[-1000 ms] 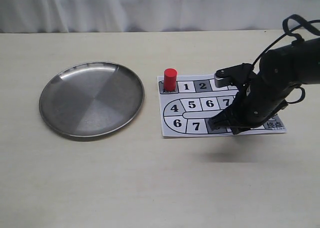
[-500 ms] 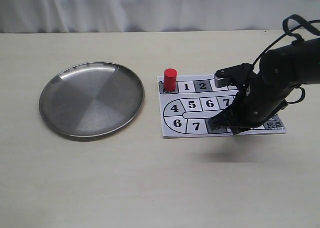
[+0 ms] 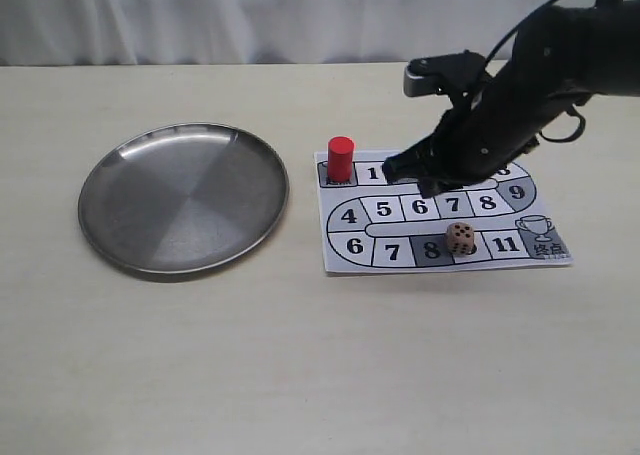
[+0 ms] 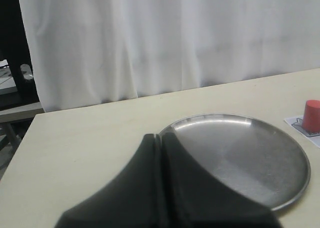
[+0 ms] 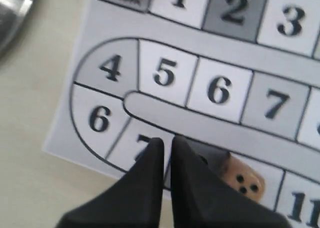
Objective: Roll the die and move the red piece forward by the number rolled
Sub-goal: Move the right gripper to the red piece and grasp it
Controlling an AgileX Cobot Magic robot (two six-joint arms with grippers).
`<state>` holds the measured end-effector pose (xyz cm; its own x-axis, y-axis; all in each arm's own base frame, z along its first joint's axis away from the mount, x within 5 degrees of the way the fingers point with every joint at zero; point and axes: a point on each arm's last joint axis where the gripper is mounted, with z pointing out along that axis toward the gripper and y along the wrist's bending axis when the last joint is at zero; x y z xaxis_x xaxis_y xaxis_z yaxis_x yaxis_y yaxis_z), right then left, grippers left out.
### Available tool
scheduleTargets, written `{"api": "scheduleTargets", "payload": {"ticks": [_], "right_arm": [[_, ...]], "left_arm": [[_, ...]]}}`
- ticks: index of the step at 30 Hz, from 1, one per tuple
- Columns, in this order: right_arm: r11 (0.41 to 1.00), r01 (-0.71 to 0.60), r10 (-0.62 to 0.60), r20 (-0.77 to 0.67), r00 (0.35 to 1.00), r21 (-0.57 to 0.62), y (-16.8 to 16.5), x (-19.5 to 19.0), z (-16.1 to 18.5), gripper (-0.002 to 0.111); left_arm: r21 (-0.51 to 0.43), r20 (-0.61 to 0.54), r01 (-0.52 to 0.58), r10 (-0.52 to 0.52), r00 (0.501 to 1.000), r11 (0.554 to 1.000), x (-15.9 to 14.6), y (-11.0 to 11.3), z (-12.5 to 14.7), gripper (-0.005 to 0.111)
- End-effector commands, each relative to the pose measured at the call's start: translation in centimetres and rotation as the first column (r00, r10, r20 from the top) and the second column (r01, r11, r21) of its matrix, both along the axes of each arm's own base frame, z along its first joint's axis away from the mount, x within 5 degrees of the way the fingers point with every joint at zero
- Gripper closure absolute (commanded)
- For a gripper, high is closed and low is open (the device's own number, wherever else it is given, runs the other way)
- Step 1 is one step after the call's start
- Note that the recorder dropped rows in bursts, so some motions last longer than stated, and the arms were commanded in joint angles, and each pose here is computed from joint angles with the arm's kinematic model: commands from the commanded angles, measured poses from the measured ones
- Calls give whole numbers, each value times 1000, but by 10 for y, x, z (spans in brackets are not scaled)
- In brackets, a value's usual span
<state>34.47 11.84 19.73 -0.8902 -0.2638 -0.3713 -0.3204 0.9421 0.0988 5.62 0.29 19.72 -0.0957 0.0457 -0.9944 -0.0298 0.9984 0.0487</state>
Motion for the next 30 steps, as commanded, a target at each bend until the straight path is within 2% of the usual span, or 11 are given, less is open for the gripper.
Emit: {"api": "scheduleTargets", "payload": {"ticks": [1, 5, 8, 13, 18, 22, 30], "right_arm": [[994, -105, 99, 124, 987, 39, 27, 9, 17, 92], [990, -130, 116, 203, 972, 54, 48, 24, 19, 67], [990, -127, 112, 212, 971, 55, 53, 38, 10, 50], [991, -131, 117, 246, 962, 39, 61, 66, -2, 34], [990, -133, 118, 261, 958, 42, 71, 90, -15, 32], [990, -140, 140, 254, 957, -20, 71, 105, -32, 32], [994, -110, 113, 214, 970, -27, 65, 114, -61, 32]], "left_arm": [[-3, 10, 10, -10, 1000, 1000, 0, -1, 0, 107], [-3, 10, 10, -10, 1000, 1000, 0, -1, 0, 107], [-3, 10, 10, -10, 1000, 1000, 0, -1, 0, 107], [-3, 10, 10, -10, 1000, 1000, 0, -1, 0, 107], [-3, 10, 10, -10, 1000, 1000, 0, -1, 0, 107], [-3, 10, 10, -10, 1000, 1000, 0, -1, 0, 107], [-3, 10, 10, -10, 1000, 1000, 0, -1, 0, 107]]}}
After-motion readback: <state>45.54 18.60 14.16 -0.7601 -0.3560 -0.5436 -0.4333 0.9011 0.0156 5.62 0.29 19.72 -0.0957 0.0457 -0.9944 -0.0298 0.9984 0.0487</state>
